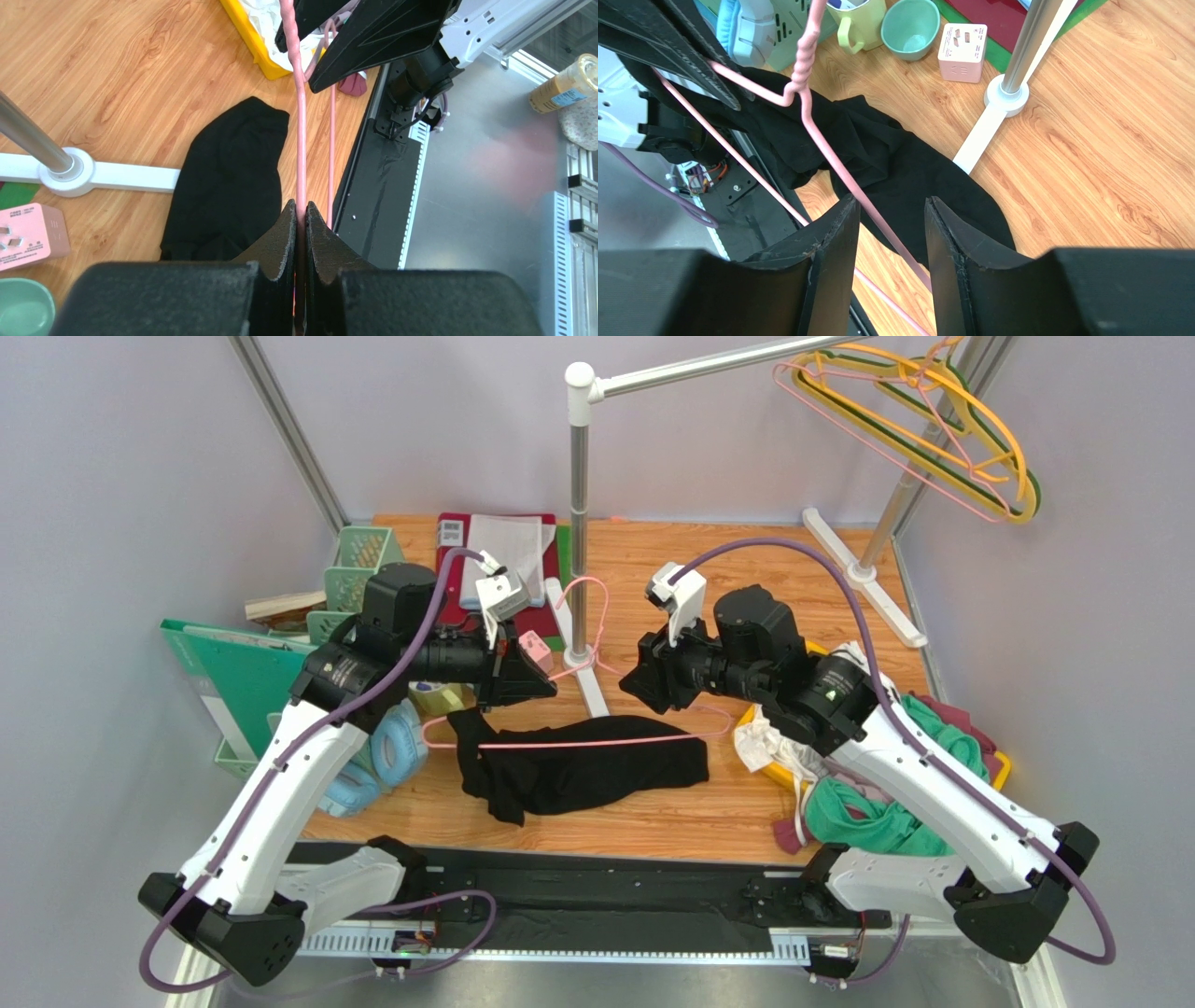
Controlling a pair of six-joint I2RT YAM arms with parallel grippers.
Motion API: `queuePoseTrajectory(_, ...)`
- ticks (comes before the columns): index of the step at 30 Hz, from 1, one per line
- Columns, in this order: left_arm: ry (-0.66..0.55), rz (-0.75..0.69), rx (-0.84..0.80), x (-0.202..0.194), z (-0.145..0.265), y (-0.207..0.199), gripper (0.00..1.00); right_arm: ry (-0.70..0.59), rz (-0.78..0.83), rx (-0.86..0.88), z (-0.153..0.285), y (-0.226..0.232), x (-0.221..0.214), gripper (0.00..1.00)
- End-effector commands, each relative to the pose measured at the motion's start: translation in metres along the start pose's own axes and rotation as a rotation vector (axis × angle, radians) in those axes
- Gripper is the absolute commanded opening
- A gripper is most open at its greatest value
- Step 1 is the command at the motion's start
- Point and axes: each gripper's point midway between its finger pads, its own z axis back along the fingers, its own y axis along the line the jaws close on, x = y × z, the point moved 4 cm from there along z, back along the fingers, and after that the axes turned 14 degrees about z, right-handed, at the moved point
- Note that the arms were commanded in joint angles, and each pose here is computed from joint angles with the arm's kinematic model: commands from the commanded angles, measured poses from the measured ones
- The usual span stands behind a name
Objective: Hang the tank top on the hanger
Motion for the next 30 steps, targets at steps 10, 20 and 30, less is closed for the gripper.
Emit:
queuePoseTrajectory(10,-0.005,-0.004,-0.069,0.007,-0.008,-0.005,0.0,-0.102,0.132,0.046,-0.015,0.013,0.025,0.37)
queuePoseTrajectory(20,-0.002,0.043,-0.095,0.007,-0.014,-0.003,0.0,-0.088,0.264,0.063,-0.031,0.022,0.025,0.0)
queuePoseTrajectory(30,0.03,0.119,-0.081,0.003,-0.024,0.009,0.36,-0.135,0.407,-0.038,-0.022,0.02,0.031,0.0)
